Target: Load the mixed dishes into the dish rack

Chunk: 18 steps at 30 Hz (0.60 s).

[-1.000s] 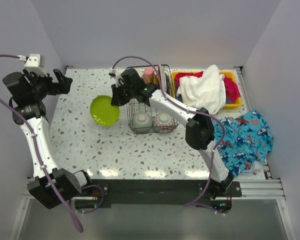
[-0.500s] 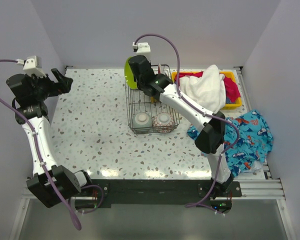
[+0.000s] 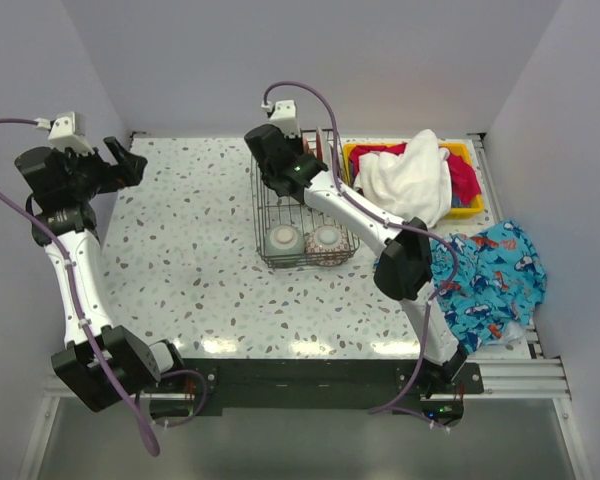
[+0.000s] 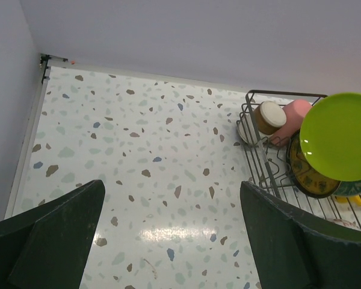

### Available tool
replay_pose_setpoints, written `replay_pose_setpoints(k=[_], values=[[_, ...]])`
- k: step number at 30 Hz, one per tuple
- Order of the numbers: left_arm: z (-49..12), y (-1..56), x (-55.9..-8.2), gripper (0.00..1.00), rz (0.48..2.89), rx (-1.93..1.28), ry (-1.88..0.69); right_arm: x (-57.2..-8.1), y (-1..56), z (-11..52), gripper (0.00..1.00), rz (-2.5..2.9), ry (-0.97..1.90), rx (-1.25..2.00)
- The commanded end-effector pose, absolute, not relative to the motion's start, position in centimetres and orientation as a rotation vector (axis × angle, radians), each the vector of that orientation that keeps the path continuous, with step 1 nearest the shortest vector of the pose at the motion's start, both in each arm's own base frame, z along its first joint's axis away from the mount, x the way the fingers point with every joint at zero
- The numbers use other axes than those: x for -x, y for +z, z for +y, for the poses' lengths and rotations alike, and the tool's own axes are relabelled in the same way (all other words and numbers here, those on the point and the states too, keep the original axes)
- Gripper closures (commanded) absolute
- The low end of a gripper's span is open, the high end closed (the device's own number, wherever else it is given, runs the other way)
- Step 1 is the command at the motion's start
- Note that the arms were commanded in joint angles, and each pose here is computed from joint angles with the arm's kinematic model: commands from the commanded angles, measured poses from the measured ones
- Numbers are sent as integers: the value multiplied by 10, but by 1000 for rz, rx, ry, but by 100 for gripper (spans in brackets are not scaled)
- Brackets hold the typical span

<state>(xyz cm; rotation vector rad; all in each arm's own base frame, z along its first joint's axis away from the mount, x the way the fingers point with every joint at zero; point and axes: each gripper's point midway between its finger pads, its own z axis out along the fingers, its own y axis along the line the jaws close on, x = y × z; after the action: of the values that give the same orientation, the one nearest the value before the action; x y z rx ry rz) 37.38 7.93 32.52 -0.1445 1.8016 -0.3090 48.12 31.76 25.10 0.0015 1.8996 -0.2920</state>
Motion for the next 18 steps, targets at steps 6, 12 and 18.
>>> replay_pose_setpoints(k=[6,12,18], values=[[81,327,-376,0,1800,106,-262,-478,280,289,100,1802,-416,-96],[79,326,-374,0,1807,103,-267,-481,261,293,100,1816,-466,-54],[78,324,-371,0,1815,103,-260,-482,237,300,100,1859,-476,10]])
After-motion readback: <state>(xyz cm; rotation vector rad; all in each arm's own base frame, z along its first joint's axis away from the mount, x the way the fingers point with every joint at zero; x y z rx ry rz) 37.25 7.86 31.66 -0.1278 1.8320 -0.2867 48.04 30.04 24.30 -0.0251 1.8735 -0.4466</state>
